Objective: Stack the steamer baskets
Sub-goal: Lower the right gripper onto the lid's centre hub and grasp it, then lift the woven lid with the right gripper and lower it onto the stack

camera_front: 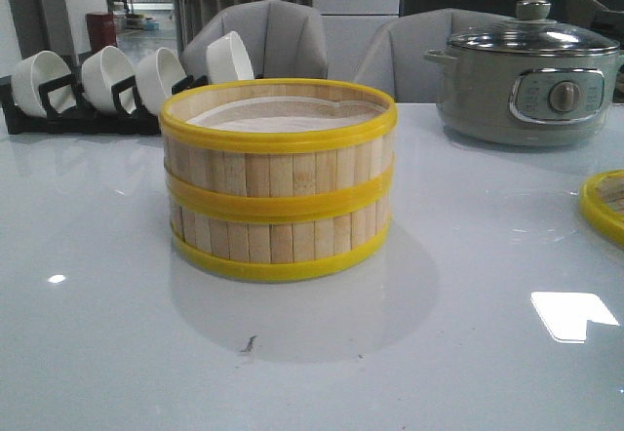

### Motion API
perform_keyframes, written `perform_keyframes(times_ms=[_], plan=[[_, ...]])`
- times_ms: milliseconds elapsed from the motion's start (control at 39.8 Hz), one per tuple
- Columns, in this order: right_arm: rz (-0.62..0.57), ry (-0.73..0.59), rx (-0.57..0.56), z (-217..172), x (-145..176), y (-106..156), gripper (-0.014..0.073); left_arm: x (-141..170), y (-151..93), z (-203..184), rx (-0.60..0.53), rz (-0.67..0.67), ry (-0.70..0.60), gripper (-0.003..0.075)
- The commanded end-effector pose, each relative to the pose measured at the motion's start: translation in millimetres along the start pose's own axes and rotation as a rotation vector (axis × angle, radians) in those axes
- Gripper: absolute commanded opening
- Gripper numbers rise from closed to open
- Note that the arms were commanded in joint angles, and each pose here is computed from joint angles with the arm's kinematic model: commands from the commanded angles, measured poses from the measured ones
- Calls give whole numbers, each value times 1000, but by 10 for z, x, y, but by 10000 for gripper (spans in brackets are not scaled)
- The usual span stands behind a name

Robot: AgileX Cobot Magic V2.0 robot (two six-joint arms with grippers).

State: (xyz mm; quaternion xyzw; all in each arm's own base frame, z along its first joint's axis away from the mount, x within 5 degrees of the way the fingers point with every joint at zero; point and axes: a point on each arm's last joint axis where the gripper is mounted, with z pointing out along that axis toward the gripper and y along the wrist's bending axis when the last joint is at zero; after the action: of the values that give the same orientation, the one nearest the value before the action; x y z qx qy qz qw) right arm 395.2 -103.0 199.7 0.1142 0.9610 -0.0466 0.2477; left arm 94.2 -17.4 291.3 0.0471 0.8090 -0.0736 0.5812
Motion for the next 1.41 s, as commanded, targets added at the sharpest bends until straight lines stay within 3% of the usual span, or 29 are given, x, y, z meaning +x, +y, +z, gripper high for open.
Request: perform_keyframes(times_ms=[0,276,377,528,704,1080,1382], plan=[[3,-109,6,-226,-173,-31,325,-172,-18,-35,15,-3,-117,87],[12,-99,4,-193,-163,-29,312,-172,-18,-35,15,-3,-117,87],[13,-92,5,-193,-157,-29,232,-172,-18,-35,15,-3,-117,87],[13,-77,4,-192,-144,-24,19,-172,-18,-35,15,-3,-117,87],[-15,-92,-16,-354,-211,123,29,-172,-18,-35,15,-3,-117,87],[-162,-247,-129,-1309,-621,888,28,-172,-18,-35,15,-3,-117,87],[-353,-376,-313,-2036,-706,1948,28,-172,-18,-35,15,-3,-117,87]])
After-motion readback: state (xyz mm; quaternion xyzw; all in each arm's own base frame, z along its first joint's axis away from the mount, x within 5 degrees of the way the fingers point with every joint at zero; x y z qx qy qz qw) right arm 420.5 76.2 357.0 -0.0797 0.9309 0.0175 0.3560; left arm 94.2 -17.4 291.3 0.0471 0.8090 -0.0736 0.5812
